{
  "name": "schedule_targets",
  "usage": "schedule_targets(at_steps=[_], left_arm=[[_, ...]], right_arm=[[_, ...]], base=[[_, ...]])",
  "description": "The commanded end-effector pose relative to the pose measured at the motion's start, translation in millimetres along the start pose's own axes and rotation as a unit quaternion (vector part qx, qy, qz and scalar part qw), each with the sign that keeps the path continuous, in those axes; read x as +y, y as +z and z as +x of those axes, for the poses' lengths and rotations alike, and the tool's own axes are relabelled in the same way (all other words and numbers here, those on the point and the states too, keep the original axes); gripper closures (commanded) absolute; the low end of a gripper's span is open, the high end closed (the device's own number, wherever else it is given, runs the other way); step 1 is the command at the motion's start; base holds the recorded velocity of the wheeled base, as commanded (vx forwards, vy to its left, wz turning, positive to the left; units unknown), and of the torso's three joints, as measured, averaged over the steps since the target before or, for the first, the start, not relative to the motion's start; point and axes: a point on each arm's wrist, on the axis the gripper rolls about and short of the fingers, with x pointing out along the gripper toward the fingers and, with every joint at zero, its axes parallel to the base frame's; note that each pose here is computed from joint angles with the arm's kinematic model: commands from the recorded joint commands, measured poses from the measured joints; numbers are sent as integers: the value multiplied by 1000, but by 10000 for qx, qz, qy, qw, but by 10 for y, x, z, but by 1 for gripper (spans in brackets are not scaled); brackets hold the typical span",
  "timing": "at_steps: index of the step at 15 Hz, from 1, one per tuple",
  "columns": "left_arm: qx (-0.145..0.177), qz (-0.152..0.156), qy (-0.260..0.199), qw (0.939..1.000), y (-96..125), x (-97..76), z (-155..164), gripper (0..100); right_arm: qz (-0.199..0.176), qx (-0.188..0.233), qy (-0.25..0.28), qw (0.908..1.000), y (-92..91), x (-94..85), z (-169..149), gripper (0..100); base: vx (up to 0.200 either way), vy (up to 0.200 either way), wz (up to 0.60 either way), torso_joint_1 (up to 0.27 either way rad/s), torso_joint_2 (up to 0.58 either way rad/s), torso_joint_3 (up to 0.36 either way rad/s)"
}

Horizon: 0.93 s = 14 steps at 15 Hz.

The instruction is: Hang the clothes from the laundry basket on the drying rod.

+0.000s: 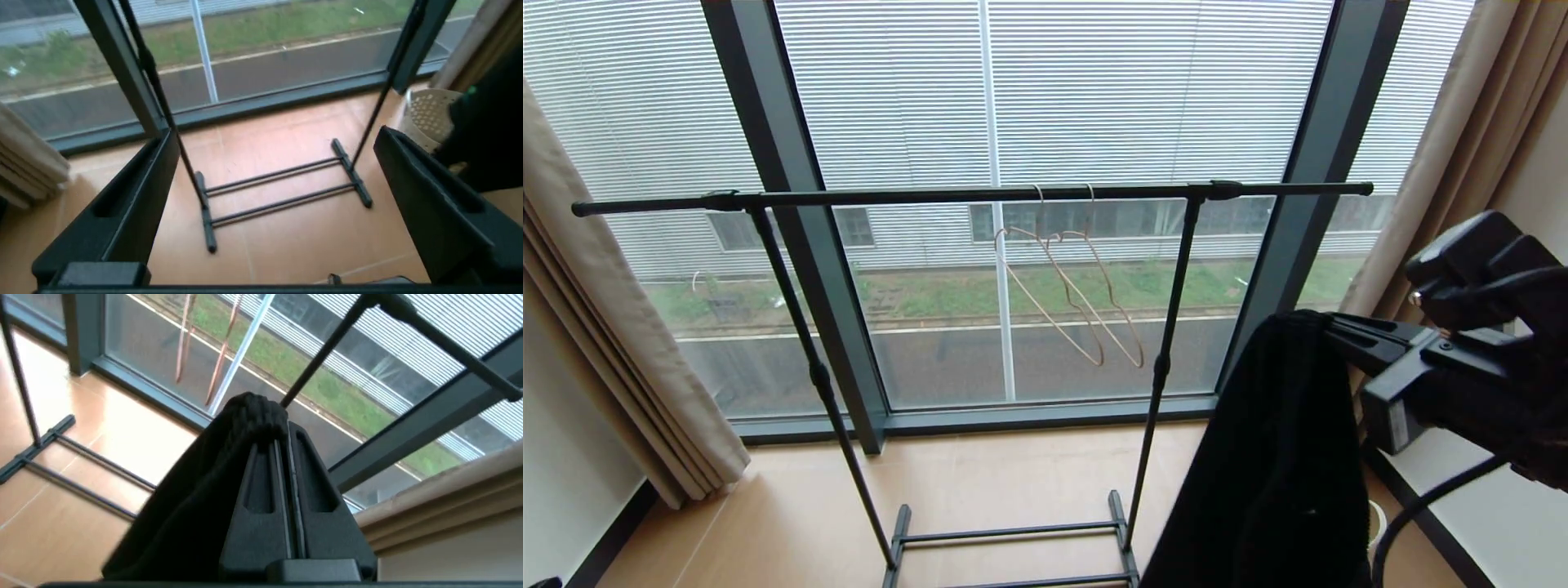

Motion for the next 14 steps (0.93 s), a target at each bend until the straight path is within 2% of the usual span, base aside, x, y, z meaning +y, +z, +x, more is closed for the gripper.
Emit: schedule_targets(at_steps=[1, 2, 3, 4, 5, 6, 7, 9, 10, 14], left_arm=[[995, -745, -881, 9883, 553, 30, 815, 0], [1044, -877, -956, 9860, 606, -28, 940, 0], [1271, -988, -1086, 9810, 650, -152, 1134, 0], [1443, -1228, -1168, 9749, 692, -255, 1278, 0], [1571, -1417, -1340, 9681, 718, -356, 1368, 0], [1582, -1504, -1437, 9653, 740, -408, 1414, 0], [1535, -1526, -1610, 9629, 751, -506, 1539, 0], [1401, -1455, -1869, 9614, 733, -652, 1687, 0], [1398, -1429, -1913, 9610, 726, -687, 1718, 0], [1669, -1144, -2430, 9487, 651, -1010, 1800, 0]], right_arm=[[98, 307, -88, 9994, 63, 82, 380, 100], [262, 351, -119, 9990, 90, 102, 474, 100], [467, 428, -303, 9975, 158, 101, 561, 100], [684, 510, -495, 9951, 246, 90, 630, 100], [914, 593, -582, 9923, 320, 100, 682, 100], [1035, 639, -589, 9908, 372, 123, 696, 100], [1311, 739, -593, 9868, 487, 208, 701, 100], [1602, 806, -636, 9817, 581, 365, 715, 100], [1619, 801, -612, 9817, 590, 404, 706, 100], [1609, 592, -435, 9842, 709, 543, 611, 100]], base=[[0, 0, 0, 0, 0, 0], [0, 0, 0, 0, 0, 0], [0, 0, 0, 0, 0, 0], [0, 0, 0, 0, 0, 0], [0, 0, 0, 0, 0, 0], [0, 0, 0, 0, 0, 0], [0, 0, 0, 0, 0, 0], [0, 0, 0, 0, 0, 0], [0, 0, 0, 0, 0, 0], [0, 0, 0, 0, 0, 0]])
